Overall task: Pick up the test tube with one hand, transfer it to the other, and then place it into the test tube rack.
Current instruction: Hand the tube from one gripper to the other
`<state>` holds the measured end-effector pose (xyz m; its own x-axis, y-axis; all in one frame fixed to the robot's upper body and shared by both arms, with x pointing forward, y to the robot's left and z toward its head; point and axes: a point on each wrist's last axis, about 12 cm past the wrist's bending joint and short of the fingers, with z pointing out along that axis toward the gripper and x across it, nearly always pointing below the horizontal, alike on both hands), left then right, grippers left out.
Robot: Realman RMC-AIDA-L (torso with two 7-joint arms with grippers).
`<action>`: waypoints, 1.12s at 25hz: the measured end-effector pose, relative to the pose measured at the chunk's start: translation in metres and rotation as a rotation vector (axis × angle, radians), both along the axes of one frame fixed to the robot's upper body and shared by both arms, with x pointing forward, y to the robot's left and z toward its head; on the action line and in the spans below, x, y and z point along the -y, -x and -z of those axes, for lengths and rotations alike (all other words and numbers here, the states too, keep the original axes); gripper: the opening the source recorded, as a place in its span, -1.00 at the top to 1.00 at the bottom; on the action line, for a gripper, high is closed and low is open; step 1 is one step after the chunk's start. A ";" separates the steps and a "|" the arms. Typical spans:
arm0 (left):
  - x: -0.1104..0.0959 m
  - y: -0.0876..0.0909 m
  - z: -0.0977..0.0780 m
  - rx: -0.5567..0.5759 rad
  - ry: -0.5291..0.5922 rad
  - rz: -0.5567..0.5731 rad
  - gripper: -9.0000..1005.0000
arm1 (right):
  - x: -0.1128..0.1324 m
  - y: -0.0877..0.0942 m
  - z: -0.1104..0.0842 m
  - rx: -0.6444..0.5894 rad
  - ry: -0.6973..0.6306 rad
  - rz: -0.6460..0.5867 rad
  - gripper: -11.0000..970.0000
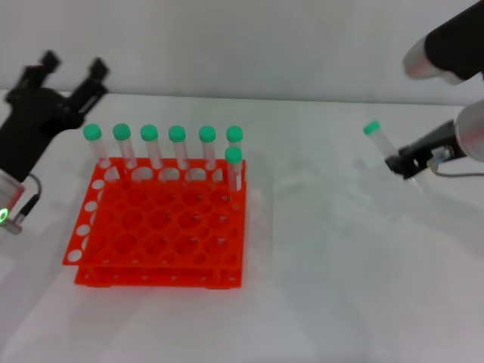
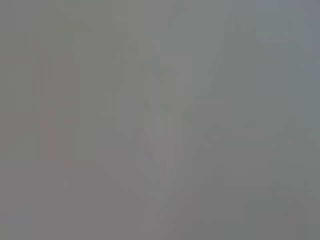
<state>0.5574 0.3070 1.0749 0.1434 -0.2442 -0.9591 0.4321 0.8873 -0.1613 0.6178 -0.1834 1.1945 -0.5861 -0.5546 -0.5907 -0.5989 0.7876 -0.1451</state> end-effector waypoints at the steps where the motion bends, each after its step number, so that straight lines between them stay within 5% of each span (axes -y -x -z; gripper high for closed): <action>1: 0.001 -0.003 -0.003 -0.015 -0.003 0.050 -0.75 | 0.002 0.000 -0.002 0.034 -0.023 -0.009 0.59; 8: 0.017 -0.019 -0.025 -0.120 0.033 0.348 -0.74 | 0.011 -0.002 -0.007 0.280 -0.156 -0.076 0.58; 13: 0.031 -0.030 -0.033 -0.185 0.054 0.451 -0.74 | 0.012 0.002 -0.006 0.439 -0.266 -0.122 0.58; 28: 0.060 -0.051 -0.056 -0.373 0.121 0.658 -0.74 | -0.003 0.016 0.029 0.488 -0.391 -0.311 0.57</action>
<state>0.6084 0.2466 1.1305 -0.3960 -0.2731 -0.8767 0.7634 0.4328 -0.4796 0.6022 -0.1805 1.1654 -0.0515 -0.3465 -0.9366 -0.7432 0.6398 -0.1958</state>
